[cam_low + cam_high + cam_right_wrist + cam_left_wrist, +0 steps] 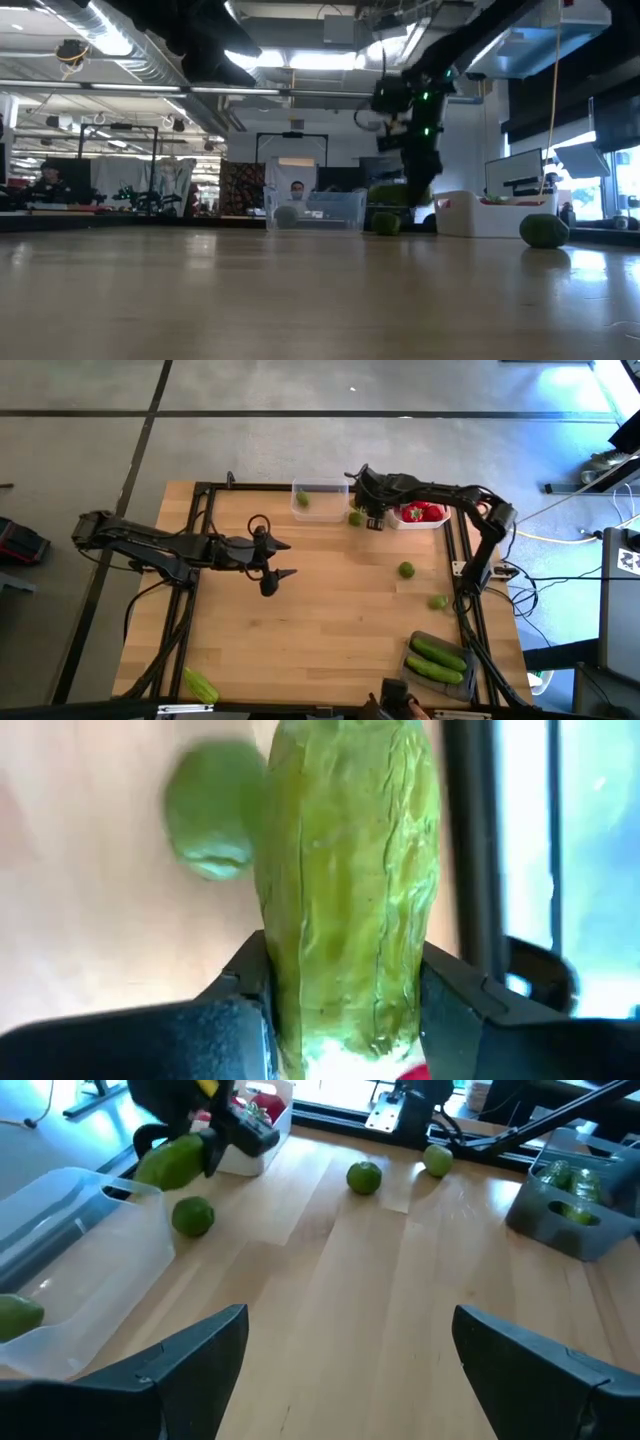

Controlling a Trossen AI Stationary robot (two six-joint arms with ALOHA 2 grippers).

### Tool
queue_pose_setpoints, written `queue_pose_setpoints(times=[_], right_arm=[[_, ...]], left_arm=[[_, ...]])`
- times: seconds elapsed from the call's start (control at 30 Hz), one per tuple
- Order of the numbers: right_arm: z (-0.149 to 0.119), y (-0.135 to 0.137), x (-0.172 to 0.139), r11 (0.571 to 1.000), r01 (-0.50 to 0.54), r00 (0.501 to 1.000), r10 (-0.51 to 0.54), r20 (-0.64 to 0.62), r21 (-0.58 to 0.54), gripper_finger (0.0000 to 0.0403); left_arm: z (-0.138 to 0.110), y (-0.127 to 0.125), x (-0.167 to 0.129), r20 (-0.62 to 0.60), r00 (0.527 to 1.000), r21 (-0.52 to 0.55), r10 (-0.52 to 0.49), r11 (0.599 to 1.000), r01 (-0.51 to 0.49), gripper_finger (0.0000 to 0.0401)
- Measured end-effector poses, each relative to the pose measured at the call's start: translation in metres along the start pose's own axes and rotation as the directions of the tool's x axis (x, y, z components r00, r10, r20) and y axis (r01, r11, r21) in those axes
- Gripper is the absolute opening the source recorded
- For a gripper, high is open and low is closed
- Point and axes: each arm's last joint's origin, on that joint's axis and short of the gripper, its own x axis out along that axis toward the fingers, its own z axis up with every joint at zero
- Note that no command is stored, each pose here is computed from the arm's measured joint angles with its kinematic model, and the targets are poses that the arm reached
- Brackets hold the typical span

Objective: Sort produce into baskets
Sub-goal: Put the green cucumber into the black bin

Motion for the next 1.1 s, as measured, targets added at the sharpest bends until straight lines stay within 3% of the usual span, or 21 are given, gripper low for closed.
queue_pose_setpoints(times=[0.33, 0.53, 0.87, 1.1], right_arm=[[0.000, 0.022, -0.091, 0.999, 0.022, 0.977, -0.028, 0.212, 0.028, 0.0140], [-0.011, 0.038, -0.130, 0.999, 0.015, 0.965, -0.025, 0.259, 0.042, 0.0140], [-0.035, 0.095, -0.172, 0.989, -0.145, 0.971, 0.140, 0.195, 0.015, 0.0140], [-0.068, 0.142, -0.194, 0.943, -0.328, 0.933, 0.317, 0.169, 0.045, 0.0140]], left_arm=[[0.002, -0.006, -0.014, 0.026, 0.999, 0.047, -0.042, 0.998, 0.041, 0.0347], [0.004, -0.005, -0.016, 0.040, 0.999, 0.058, -0.032, 0.998, 0.030, 0.0347], [0.003, -0.005, -0.016, 0.035, 0.999, 0.061, -0.031, 0.998, 0.029, 0.0347], [0.003, -0.005, -0.016, 0.034, 0.999, 0.066, -0.031, 0.997, 0.029, 0.0347]])
